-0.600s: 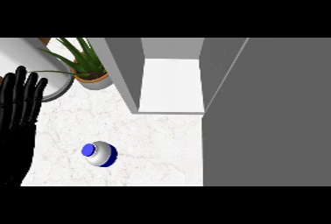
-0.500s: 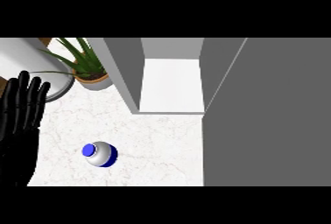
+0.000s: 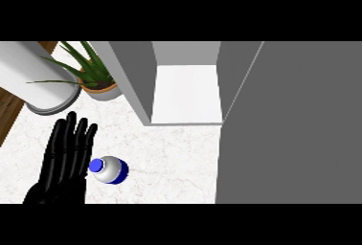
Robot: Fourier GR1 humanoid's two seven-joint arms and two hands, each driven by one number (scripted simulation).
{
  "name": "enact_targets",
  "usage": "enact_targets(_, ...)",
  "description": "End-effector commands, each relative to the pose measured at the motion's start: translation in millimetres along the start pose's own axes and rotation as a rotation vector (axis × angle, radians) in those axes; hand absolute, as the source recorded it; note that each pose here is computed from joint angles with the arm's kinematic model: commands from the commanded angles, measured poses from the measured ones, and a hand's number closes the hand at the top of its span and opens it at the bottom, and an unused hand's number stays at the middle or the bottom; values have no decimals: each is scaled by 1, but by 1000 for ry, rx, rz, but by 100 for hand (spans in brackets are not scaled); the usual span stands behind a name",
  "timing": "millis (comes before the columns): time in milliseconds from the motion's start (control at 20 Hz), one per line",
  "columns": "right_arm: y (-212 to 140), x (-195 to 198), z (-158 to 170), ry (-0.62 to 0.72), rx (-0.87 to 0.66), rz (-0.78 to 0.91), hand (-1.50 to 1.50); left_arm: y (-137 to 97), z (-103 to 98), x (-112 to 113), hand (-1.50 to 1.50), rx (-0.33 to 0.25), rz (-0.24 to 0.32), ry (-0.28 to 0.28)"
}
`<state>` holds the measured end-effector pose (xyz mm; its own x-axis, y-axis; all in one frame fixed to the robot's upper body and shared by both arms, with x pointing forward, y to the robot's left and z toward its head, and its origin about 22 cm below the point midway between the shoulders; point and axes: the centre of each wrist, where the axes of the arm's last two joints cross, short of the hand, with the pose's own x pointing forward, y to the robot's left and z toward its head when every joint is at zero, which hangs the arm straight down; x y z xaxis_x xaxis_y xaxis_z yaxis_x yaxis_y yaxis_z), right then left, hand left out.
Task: Pick up the bottled water, place it into the cabinet and close the cabinet
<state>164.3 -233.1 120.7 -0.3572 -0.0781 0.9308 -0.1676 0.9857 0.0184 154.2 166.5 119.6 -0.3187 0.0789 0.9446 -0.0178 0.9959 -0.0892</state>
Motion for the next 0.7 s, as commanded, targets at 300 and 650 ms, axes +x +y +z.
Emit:
enact_targets(300,-14,55,41,43,63,-53,-150,-56,53,41,-150,39,106,73)
enact_targets(650,-13,64,47,39,57,-62,-150,-59,68,55,-150,62,65,73)
